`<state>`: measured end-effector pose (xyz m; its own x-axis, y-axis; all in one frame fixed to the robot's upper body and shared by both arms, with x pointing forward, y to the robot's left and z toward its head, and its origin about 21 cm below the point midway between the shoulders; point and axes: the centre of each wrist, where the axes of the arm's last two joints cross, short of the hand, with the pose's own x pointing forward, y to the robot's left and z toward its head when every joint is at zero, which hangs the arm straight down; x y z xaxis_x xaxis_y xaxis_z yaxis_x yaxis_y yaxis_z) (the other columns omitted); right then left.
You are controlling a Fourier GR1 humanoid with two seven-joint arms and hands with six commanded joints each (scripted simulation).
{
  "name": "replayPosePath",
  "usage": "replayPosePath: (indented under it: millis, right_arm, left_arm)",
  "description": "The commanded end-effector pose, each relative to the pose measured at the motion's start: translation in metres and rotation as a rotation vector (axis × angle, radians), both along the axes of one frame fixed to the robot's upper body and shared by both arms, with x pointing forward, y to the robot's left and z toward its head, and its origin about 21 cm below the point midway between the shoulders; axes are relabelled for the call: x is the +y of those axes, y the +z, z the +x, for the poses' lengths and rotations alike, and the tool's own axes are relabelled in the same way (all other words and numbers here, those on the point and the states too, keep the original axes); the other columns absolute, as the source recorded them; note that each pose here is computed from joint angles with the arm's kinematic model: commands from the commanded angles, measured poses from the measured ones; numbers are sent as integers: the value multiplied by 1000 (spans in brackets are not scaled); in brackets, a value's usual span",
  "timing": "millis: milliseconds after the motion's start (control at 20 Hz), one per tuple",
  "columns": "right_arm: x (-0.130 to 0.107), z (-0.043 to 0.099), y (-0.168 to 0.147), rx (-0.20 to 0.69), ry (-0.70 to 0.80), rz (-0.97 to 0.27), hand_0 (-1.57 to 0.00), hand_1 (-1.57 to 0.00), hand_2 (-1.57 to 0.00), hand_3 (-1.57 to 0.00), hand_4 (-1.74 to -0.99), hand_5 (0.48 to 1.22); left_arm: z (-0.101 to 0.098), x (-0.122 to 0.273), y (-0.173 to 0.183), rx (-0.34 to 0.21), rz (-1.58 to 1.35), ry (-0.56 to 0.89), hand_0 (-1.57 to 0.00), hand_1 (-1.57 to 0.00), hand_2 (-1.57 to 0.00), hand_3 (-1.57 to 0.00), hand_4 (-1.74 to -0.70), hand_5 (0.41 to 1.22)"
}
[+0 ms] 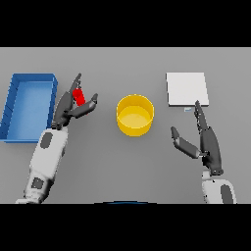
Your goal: Pick up the red beaker and tilt it to pour out 1 green nut into yellow bowl. Pick up the yellow bowl and place it on the metallic measuring scale.
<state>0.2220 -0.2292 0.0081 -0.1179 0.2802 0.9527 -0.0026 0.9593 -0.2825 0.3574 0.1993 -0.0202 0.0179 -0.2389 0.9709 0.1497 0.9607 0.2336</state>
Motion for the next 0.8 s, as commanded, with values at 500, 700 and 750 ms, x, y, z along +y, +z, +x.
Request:
replayPosePath:
  millis: [500,700,750]
  right_arm:
    - [0,-4,-1,-16,-12,-5,1,1,1,1,-1250,643]
    - [2,-2,1,4,-18,7,1,1,1,1,-1258,644]
    - [0,-6,1,-6,-15,11,1,1,1,1,-1257,643]
  left_arm:
    - [14,-11,-3,-27,-5,21,-1199,-1214,-1228,-1093,-1571,1106]
    - [12,-19,-3,-14,-9,33,-1419,-1425,-1430,-1375,-1552,1159]
    - [12,-19,-5,-27,-27,40,-1449,-1454,-1458,-1414,-1590,1151]
